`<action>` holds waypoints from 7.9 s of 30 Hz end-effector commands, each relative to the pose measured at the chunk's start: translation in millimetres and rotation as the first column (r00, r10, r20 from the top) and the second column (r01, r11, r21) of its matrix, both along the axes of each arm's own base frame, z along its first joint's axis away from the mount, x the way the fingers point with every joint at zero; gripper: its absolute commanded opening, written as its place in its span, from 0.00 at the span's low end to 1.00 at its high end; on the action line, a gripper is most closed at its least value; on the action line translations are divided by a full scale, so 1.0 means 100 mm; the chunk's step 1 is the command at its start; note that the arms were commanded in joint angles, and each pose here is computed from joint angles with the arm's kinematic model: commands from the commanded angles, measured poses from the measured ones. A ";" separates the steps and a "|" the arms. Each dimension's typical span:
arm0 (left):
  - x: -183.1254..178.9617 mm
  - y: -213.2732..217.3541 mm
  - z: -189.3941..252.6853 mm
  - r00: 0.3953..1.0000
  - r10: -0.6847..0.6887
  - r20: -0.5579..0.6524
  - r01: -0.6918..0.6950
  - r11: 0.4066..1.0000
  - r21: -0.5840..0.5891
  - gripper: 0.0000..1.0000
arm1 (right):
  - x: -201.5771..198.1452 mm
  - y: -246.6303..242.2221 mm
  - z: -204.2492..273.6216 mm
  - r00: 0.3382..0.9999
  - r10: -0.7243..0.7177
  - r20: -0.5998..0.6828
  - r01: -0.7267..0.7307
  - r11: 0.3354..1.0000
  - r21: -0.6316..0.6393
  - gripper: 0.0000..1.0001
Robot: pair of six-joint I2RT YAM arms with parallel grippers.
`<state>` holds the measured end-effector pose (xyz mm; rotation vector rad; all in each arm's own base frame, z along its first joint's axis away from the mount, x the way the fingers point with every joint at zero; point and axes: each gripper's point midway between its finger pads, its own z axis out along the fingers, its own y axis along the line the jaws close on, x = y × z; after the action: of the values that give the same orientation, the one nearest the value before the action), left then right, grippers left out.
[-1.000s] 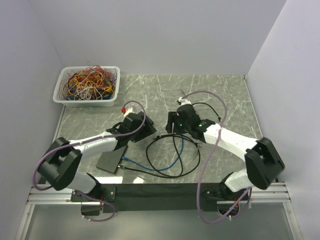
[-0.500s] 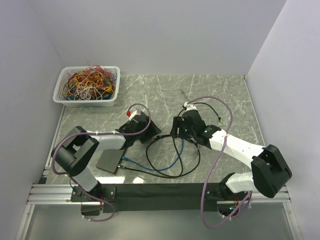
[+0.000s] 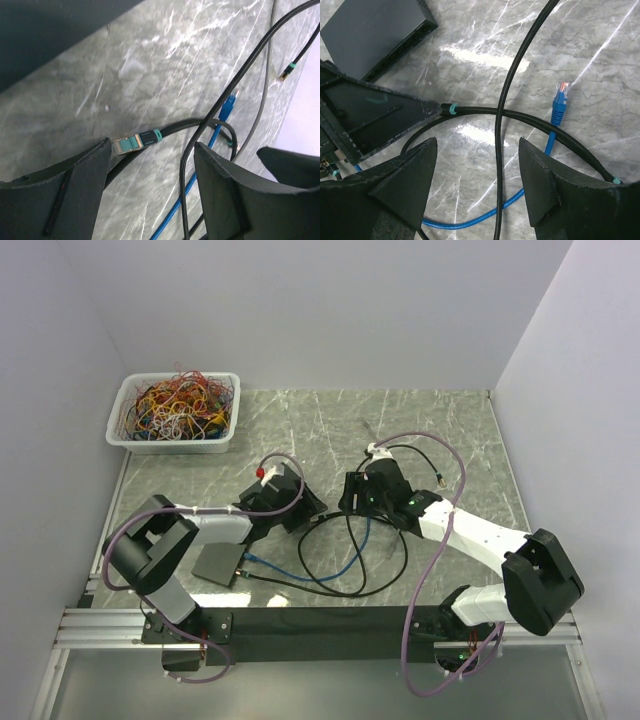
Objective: Insert the plug into the switch port
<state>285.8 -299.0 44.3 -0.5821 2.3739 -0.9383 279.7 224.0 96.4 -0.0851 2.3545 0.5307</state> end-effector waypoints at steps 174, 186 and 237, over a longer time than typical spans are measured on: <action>-0.67 0.62 2.08 0.640 0.049 0.767 0.268 0.921 -0.283 0.47 | -0.64 1.22 1.39 0.655 0.593 0.467 -0.743 0.396 0.539 0.01; -0.60 0.51 2.08 0.646 0.026 0.763 0.269 0.927 -0.259 0.44 | -0.79 1.32 1.36 0.631 0.623 0.462 -0.759 0.372 0.534 0.01; -0.22 0.56 1.62 0.928 0.142 0.343 -0.093 0.983 -0.156 0.01 | -0.49 1.51 0.86 0.742 0.579 0.336 -0.665 0.701 0.260 0.16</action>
<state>259.5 -241.3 178.8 -0.5327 2.0171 -1.0073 226.9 364.6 157.6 -0.7609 1.9976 1.1936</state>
